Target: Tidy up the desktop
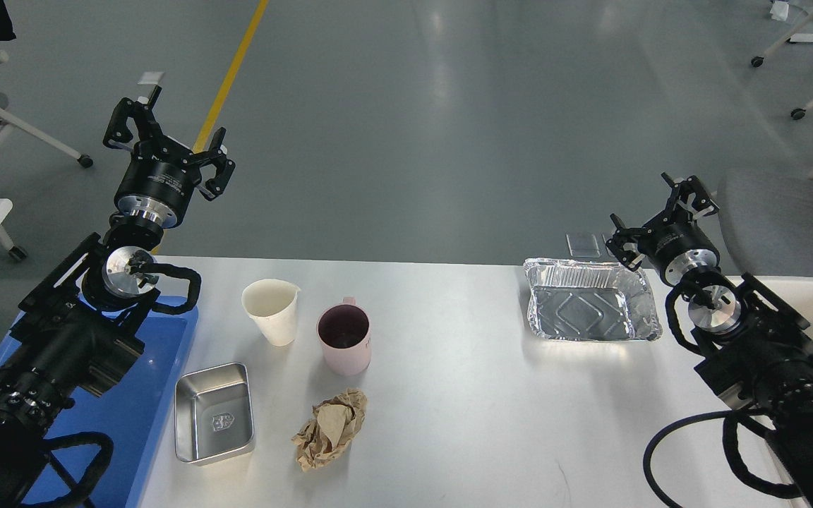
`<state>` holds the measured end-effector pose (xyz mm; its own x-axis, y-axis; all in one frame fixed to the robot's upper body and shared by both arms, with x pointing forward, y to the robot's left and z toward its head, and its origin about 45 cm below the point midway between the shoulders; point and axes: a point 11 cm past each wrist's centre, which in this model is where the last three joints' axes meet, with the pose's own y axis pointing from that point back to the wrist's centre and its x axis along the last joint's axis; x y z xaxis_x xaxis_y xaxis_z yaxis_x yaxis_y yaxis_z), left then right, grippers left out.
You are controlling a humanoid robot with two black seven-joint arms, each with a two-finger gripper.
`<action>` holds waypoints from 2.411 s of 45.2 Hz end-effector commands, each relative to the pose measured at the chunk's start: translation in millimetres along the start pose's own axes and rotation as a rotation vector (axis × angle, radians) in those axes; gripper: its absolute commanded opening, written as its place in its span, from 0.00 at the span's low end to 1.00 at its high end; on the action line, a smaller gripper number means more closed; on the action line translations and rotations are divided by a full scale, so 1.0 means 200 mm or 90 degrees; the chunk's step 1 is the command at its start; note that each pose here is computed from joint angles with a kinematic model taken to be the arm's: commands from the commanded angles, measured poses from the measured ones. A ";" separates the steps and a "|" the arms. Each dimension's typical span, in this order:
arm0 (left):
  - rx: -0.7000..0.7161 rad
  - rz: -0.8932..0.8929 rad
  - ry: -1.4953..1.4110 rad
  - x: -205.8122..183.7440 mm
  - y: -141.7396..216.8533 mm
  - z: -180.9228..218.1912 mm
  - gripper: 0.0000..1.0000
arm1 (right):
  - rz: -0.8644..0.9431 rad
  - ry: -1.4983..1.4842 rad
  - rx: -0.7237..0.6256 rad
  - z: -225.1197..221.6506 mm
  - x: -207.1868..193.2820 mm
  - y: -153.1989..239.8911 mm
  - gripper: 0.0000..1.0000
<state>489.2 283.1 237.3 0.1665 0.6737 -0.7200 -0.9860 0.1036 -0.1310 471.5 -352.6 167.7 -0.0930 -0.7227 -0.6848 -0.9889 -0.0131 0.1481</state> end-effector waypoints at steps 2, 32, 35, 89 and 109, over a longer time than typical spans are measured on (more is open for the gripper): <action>0.001 0.002 0.000 0.00 0.00 0.00 0.97 | -0.001 0.000 0.000 0.00 0.00 0.00 1.00; -0.001 -0.009 0.007 -0.01 0.00 -0.01 0.97 | 0.000 0.001 0.001 0.00 0.00 0.00 1.00; -0.001 -0.009 0.007 -0.01 0.00 -0.01 0.97 | 0.000 0.001 0.001 0.00 0.00 0.00 1.00; 0.046 -0.059 -0.179 -0.01 0.07 0.04 0.89 | 0.000 0.002 0.003 -0.01 0.00 0.00 1.00; 0.132 -0.116 -0.371 -0.03 0.19 -0.07 0.86 | -0.001 0.001 0.001 0.00 0.00 0.00 1.00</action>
<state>460.2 279.7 233.7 0.2895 0.9069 -0.3063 -0.9571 0.2780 -0.0814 471.7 -353.6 168.9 -0.0906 -0.7238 -0.6841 -0.9894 -0.0130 0.1448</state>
